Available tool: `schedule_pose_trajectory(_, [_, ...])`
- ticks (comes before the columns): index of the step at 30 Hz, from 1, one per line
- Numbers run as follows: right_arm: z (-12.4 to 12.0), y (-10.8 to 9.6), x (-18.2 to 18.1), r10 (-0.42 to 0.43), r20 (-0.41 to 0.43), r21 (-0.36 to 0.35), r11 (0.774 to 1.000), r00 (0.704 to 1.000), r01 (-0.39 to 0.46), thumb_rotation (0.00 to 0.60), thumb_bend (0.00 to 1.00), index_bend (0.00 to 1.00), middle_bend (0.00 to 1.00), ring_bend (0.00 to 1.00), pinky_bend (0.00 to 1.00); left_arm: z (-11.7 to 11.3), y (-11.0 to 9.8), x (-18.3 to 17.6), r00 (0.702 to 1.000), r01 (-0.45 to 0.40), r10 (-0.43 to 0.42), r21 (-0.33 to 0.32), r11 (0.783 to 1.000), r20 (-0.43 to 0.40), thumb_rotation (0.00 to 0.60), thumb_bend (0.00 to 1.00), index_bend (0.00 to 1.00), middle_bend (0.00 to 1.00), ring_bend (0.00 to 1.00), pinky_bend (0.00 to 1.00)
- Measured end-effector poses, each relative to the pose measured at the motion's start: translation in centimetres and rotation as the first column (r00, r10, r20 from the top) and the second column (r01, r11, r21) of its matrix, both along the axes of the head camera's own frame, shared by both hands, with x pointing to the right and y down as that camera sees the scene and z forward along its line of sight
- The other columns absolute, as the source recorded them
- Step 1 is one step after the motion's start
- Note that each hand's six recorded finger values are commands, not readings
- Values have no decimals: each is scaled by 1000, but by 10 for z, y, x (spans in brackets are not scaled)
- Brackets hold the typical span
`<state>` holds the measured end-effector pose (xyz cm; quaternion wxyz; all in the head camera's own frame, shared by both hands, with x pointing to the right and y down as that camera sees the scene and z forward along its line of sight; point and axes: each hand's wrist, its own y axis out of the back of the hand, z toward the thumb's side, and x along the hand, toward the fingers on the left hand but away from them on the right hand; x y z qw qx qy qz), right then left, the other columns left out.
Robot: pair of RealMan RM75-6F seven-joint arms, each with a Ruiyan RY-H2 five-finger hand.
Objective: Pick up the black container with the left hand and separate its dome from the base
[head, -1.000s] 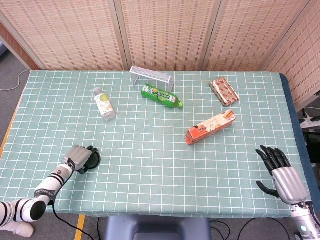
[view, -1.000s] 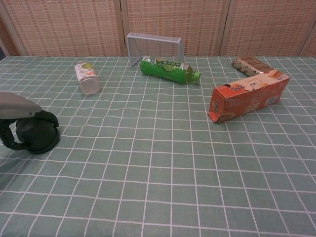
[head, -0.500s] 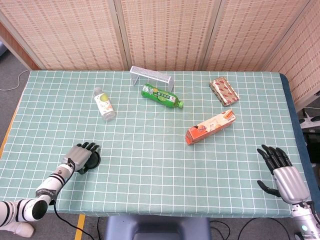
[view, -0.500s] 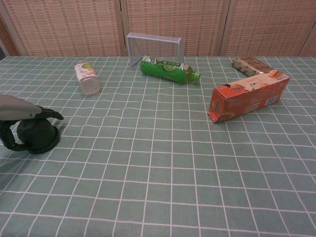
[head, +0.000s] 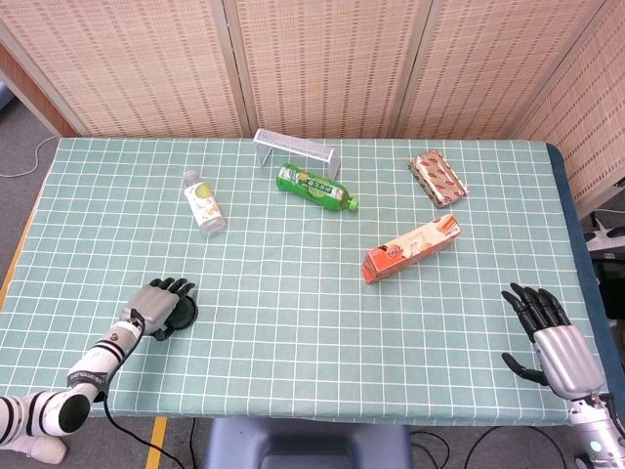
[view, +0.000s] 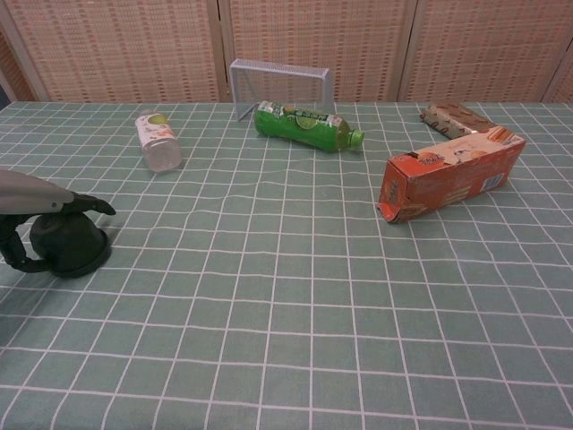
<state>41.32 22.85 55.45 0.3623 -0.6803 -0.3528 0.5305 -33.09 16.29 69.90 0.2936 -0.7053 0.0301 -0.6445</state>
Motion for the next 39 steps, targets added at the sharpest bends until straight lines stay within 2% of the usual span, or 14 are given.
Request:
schedule_pose_trajectory(8, [-2,0,1,2,1,6,1000,1000,-2,600,173,0,0,0,0,5,4,-3,1000,10,-10,-20,1000,15,600,354,0,0,0,110])
schedule_pose_trajectory(18, [-3,0,1,1,7,7,1000,1000,-1,600,173,0,0,0,0,9,-1,0,1000,3,-4,45,999,19,600,286,0,0,0,93])
schedule_pose_trajectory(29, [-3,0,2,1,10,12,1000,1000,-1,600,173,0,0,0,0,5,4,2,1000,21,-21,12,1000,21,600,271,0,0,0,85])
schedule_pose_trajectory(39, [-4,0,1,1,15,17,1000,1000,-1,600,173,0,0,0,0,3,2,3,1000,17,-18,26,1000,15,600,272,0,0,0,82])
